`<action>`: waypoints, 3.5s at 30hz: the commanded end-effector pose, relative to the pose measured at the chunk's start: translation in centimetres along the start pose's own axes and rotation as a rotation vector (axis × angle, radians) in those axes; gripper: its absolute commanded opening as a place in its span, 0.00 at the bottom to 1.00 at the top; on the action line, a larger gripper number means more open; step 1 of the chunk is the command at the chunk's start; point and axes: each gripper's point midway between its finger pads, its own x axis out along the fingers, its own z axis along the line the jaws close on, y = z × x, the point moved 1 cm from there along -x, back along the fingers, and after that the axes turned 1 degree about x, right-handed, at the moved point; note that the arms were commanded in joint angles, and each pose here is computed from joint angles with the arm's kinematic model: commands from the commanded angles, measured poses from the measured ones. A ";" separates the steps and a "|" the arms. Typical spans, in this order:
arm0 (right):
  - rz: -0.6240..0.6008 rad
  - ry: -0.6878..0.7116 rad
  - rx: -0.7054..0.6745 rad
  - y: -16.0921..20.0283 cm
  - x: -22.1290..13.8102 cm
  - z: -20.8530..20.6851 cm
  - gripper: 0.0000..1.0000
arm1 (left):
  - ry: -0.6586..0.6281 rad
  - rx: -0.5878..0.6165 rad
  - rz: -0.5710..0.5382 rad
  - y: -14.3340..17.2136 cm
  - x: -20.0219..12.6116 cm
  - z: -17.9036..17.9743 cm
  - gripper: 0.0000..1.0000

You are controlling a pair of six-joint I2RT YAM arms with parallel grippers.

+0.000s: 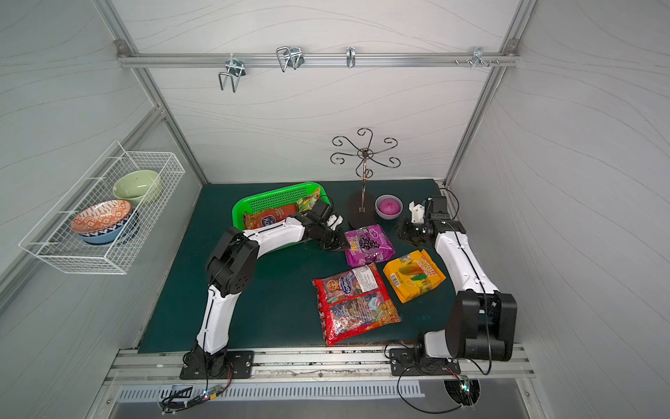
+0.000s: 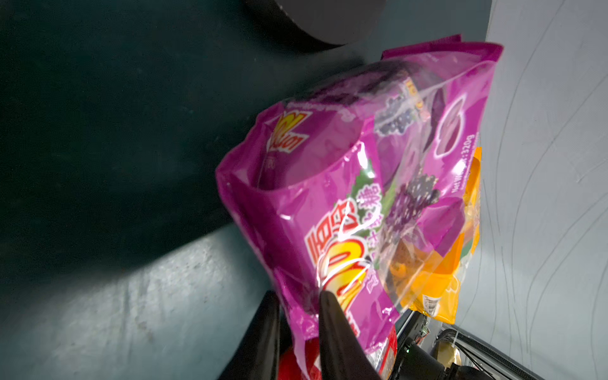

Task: Put the candies in the basket
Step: Pick up the candy at the center of the board.

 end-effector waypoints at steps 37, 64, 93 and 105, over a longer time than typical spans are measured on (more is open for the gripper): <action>0.014 0.008 0.030 0.7 1.3 -1.3 0.40 | -0.174 -0.178 0.016 1.7 0.6 7.3 0.14; 0.032 0.001 0.031 0.5 1.8 -1.6 0.44 | -0.073 -0.160 0.071 1.4 2.5 5.8 0.04; 0.395 0.086 -0.212 5.2 8.7 0.4 0.44 | -0.056 -0.063 0.075 1.8 -5.2 6.7 0.00; 0.424 0.125 -0.198 5.8 11.4 -1.4 0.42 | -0.060 -0.057 0.073 1.8 -5.3 6.7 0.00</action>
